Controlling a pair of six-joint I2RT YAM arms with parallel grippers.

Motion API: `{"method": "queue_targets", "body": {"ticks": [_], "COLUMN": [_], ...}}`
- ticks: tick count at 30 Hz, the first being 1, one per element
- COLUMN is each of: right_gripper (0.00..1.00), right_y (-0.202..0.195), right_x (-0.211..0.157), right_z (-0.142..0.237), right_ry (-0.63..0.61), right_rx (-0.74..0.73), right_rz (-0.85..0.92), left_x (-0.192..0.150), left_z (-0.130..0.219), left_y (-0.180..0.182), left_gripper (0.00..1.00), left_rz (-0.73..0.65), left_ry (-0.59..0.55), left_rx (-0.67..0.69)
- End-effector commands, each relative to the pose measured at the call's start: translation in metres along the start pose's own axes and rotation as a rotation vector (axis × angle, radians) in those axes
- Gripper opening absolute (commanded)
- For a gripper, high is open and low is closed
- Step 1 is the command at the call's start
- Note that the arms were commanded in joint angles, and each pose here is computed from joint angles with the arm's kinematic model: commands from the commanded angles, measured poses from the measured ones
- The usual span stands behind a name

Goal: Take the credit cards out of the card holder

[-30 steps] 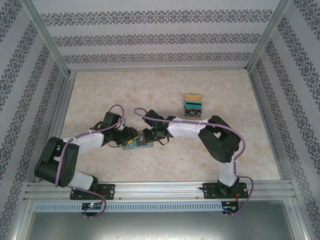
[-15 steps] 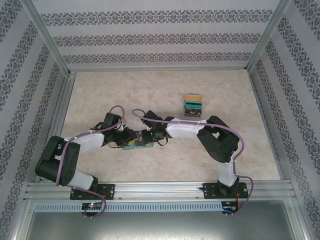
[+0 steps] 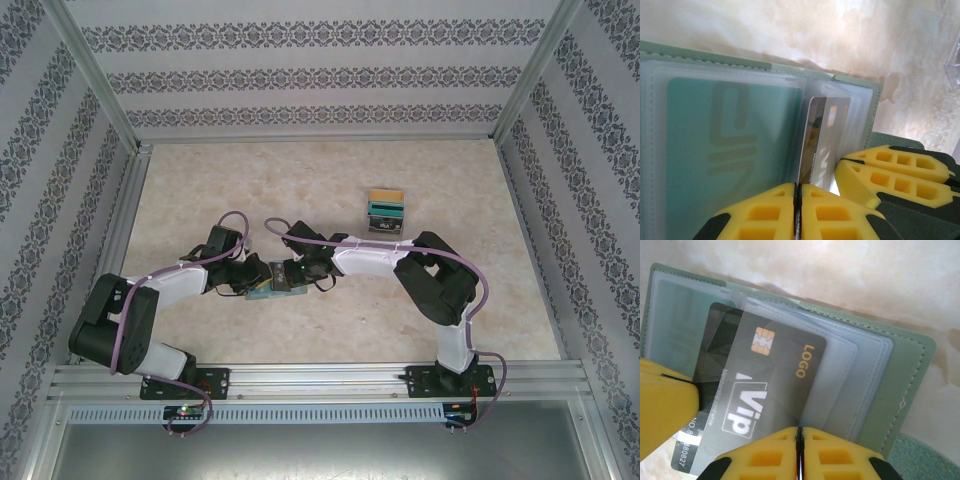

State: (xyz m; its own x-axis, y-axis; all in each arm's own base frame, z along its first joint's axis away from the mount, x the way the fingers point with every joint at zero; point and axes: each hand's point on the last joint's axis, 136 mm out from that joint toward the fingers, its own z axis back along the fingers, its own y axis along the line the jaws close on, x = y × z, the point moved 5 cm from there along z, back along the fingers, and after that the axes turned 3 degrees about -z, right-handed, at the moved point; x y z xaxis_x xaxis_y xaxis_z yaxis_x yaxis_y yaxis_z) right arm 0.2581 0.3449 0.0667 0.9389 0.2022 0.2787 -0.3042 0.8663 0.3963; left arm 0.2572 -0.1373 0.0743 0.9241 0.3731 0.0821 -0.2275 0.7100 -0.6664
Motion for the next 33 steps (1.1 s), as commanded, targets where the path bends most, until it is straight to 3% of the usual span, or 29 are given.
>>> {"method": "queue_targets", "body": {"ticks": [1, 21, 27, 33], "right_gripper": [0.13, 0.13, 0.14, 0.19], "right_y": [-0.009, -0.015, -0.012, -0.004], "right_x": [-0.009, -0.009, 0.000, 0.021], "right_z": [-0.008, -0.007, 0.005, 0.044], "right_ry": [0.037, 0.038, -0.001, -0.109], "right_rx": [-0.035, -0.044, -0.031, 0.007], "right_rz": [-0.005, -0.016, -0.015, -0.022], "left_x": [-0.002, -0.004, -0.003, 0.001], "left_z": [0.008, 0.046, 0.059, 0.076], "left_y": [0.013, 0.023, 0.008, -0.018], "left_gripper": [0.10, 0.12, 0.12, 0.03], "left_rz": [-0.016, -0.043, -0.069, -0.108], "left_ry": [-0.019, -0.140, -0.167, -0.207], "left_rx": [0.069, 0.179, 0.125, 0.021]}}
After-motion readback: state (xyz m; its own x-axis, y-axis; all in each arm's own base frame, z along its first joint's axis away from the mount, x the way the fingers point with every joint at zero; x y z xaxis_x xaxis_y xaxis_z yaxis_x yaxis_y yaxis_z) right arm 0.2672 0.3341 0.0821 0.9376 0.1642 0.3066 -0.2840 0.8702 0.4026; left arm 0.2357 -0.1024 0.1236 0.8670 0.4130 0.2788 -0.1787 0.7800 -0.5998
